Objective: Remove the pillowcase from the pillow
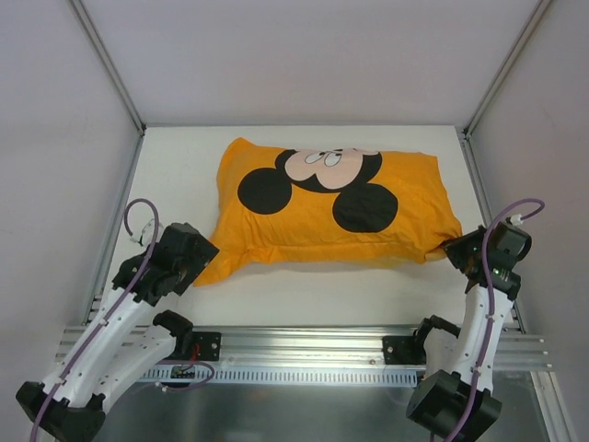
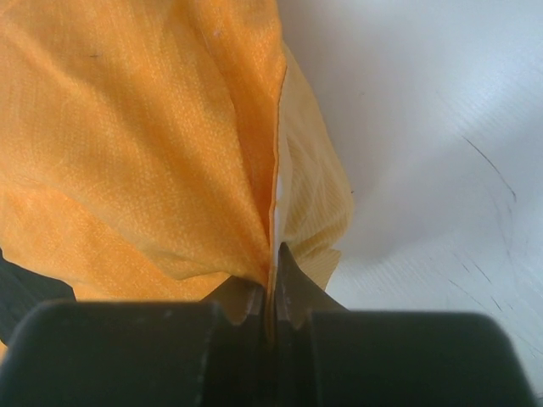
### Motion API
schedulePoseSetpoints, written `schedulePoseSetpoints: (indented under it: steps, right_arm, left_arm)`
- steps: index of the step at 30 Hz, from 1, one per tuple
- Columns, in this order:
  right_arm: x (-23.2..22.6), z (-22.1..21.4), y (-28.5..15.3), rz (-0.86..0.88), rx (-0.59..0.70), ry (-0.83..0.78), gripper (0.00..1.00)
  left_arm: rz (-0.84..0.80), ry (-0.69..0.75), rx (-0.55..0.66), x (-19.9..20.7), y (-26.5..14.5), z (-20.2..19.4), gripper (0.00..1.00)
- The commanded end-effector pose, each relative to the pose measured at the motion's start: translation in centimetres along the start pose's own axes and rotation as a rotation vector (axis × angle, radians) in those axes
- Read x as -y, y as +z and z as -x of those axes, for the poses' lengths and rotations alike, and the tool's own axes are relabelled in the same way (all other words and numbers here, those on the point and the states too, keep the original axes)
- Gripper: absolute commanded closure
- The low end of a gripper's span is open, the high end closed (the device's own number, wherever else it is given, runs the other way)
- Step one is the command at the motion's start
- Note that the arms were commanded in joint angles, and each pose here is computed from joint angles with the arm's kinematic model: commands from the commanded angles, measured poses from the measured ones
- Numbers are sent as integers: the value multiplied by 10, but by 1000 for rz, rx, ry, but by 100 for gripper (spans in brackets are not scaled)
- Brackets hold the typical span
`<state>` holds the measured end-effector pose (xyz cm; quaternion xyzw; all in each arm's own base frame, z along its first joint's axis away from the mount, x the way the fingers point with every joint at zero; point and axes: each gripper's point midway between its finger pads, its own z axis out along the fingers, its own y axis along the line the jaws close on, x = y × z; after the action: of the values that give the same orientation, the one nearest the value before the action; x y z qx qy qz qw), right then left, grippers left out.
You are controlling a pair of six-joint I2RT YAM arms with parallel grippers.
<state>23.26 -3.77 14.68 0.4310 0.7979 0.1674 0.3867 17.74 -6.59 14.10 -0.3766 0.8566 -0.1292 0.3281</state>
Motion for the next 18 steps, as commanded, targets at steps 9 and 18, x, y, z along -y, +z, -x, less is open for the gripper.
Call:
schedulePoseSetpoints:
  steps: [9,18]
  right_arm:
    - [-15,-12,-6,83,-36,-28,99]
    - [-9,-19,-7,72,-49,-40,99]
  left_arm:
    - [104,138,63,-5,60,1,1]
    - [-128,346,-90,32,86,-36,1]
